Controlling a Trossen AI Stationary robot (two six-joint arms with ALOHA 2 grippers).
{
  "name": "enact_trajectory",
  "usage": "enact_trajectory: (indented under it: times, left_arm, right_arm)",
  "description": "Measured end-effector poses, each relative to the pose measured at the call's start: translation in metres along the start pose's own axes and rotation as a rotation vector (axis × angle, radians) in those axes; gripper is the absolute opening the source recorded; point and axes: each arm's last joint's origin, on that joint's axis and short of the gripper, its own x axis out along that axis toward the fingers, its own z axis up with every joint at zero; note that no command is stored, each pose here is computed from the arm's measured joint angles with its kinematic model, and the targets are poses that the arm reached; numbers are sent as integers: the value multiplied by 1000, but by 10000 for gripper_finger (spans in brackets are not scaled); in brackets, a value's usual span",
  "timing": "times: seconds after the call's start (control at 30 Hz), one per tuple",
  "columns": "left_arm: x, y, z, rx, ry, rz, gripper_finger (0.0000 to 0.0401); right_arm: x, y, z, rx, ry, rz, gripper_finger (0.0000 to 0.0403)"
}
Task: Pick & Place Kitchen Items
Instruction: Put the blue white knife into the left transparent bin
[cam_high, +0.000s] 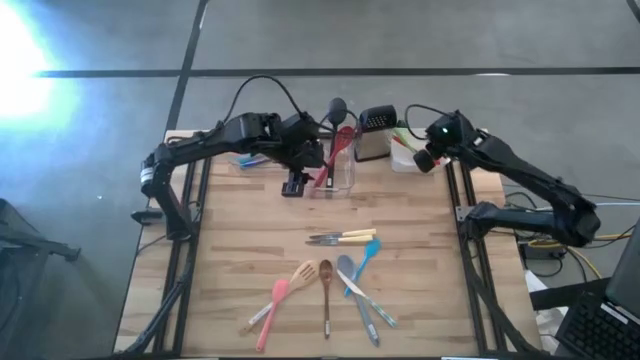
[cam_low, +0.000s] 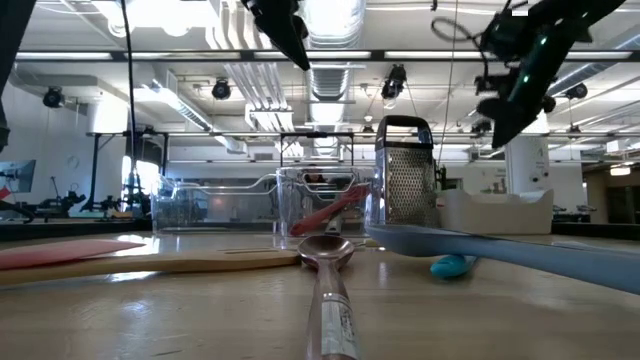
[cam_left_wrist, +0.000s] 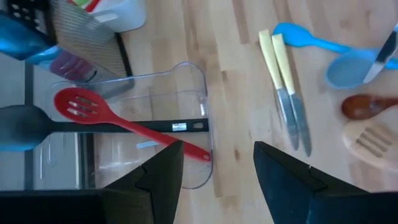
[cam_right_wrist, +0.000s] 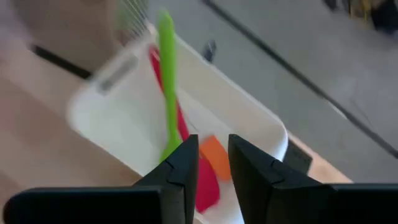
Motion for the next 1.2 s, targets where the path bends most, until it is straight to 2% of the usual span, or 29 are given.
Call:
enact_trajectory:
  times: [0.3,0.47,0.67,0.8,0.97,1.2]
  left_arm:
    - [-21,-17,-22,-153,-85,48,199]
    - [-32,-41,-42,-206,-122,159,199]
    - [-57,-79,-66,-265,-251,253,199]
    - [-68,-102,-81,-296,-360,278,199]
    - [-71,-122,-98,-322,-461,289,199]
    - [-58,-134,-118,-354,-495,335,199]
  right_arm:
    - [-64,29,-10,11,-265,259,49]
    - [-88,55,-18,-28,-326,463,34]
    - [-115,95,-24,-111,-414,696,12]
    - [-132,119,-31,-165,-443,751,9]
    - [-153,147,-43,-223,-453,751,8]
    - [-184,184,-58,-357,-411,828,8]
